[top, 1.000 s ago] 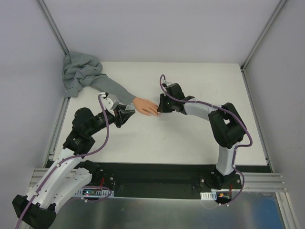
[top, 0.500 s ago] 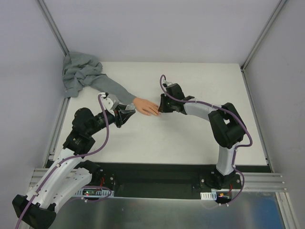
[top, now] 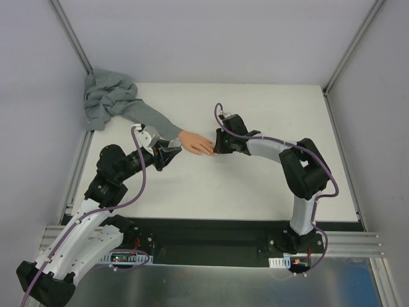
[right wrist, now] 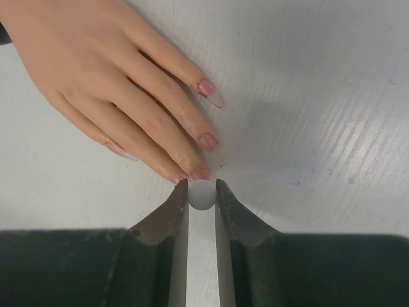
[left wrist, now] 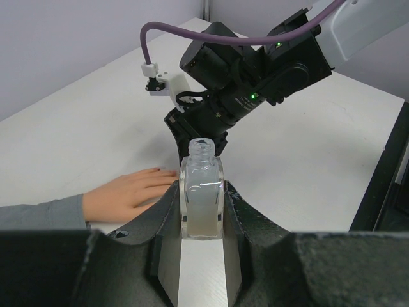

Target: Paint the nails

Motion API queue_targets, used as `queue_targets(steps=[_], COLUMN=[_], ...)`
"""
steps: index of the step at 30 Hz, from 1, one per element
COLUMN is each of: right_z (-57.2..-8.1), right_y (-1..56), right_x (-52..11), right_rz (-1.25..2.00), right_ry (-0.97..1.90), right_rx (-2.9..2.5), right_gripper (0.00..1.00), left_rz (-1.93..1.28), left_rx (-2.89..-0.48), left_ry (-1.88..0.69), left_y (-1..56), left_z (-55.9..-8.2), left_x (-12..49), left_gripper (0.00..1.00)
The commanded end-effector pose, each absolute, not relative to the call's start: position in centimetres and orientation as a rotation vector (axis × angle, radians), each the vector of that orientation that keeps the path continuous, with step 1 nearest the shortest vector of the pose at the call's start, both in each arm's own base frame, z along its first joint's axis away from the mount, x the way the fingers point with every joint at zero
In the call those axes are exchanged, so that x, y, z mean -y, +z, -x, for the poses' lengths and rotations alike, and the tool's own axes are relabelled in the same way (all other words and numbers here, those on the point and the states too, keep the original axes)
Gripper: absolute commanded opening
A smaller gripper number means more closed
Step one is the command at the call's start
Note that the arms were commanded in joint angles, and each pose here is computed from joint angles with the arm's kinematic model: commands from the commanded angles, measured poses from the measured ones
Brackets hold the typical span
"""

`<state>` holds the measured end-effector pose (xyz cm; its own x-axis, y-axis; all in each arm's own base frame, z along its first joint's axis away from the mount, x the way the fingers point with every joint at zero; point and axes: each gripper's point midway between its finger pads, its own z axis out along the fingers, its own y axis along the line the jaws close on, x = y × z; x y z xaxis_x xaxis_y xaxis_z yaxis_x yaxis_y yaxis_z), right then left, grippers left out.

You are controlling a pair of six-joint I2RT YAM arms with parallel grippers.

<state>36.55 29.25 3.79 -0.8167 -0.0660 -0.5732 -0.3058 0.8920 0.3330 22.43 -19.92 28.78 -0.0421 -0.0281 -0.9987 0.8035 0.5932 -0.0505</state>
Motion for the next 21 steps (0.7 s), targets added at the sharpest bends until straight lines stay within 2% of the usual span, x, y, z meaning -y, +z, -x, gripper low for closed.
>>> queue_targets(steps=[1, 15, 21], right_z=[-36.9, -37.6, -37.5], right_y=[6.7, 7.5, 6.9], right_x=[-29.9, -32.1, -31.2], right_rz=[0.286, 0.319, 0.307], right_ry=[0.584, 0.638, 0.589], right_rx=[-2.415, -2.392, -2.408], right_gripper=[0.01, 0.01, 0.01], left_rz=[-0.696, -0.694, -0.693], left_rx=[-1.399, -1.399, -1.399], left_ry=[-0.786, -0.786, -0.787], left_y=[30.5, 30.6, 30.6], left_z=[-22.3, -22.3, -22.4], left_x=[20.1, 20.0, 20.0], left_gripper=[0.00, 0.00, 0.00])
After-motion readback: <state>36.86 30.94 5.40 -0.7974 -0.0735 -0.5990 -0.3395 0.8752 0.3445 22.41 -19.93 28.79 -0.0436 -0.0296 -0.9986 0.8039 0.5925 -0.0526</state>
